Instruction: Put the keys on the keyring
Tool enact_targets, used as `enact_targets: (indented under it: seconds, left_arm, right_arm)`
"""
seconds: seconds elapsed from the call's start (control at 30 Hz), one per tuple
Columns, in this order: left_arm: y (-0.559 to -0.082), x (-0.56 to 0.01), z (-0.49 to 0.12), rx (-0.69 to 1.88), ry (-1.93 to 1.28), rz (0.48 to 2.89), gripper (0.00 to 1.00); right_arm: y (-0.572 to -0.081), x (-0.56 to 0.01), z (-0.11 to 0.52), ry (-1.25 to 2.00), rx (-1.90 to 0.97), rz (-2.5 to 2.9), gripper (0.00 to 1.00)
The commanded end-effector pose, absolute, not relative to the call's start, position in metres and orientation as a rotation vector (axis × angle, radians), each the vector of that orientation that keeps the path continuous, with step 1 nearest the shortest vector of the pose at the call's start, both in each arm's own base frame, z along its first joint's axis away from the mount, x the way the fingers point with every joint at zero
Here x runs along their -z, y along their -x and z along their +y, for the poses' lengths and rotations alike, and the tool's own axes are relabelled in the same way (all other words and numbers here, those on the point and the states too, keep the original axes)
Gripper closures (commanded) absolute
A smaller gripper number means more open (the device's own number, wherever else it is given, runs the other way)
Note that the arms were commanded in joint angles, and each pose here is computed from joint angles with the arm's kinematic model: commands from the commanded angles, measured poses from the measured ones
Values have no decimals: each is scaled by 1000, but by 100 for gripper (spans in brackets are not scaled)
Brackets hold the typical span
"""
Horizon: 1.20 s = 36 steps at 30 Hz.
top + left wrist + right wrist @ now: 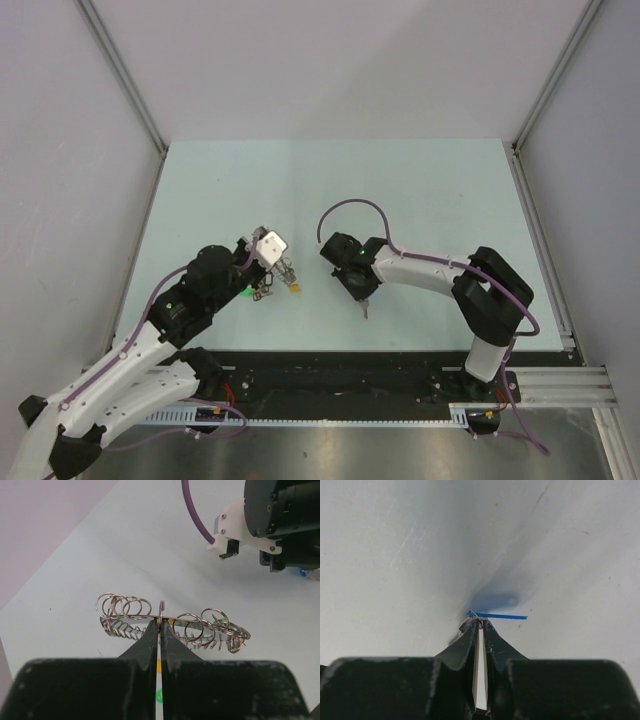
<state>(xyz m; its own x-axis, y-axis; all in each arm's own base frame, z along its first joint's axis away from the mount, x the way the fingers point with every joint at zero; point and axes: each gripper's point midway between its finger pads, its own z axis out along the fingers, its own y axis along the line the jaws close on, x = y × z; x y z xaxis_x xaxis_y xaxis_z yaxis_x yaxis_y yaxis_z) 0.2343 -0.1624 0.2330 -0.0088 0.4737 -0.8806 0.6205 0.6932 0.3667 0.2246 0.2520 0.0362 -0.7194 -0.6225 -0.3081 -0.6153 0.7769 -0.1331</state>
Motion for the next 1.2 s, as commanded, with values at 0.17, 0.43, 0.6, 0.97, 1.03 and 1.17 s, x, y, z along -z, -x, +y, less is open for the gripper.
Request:
enact_targets:
  seconds: [0.17,0.43,0.6,0.97,1.03,1.17]
  left_arm:
    - [-244,-259,-154,118,-781,1584,100]
    - [-243,-258,-156,129,-787,1581,100]
    - [-243,-257,-158,136,-796,1583,100]
    - [-243,-255,-160,141,-816,1583,100]
    - [-243,-253,-161,144,-820,1588,100]
    - [-243,-253,-162,148,-827,1590,100]
  right_arm:
    - [-240,-83,273,831,-140,2517,75]
    - [-229,-88,266,770,-409,2423,74]
    - [-229,-85,267,785,-577,2362,74]
    - [-233,-54,260,871,-644,2432,74]
    - [-234,-51,258,874,-632,2454,74]
    - [-236,-45,259,887,-631,2468,74]
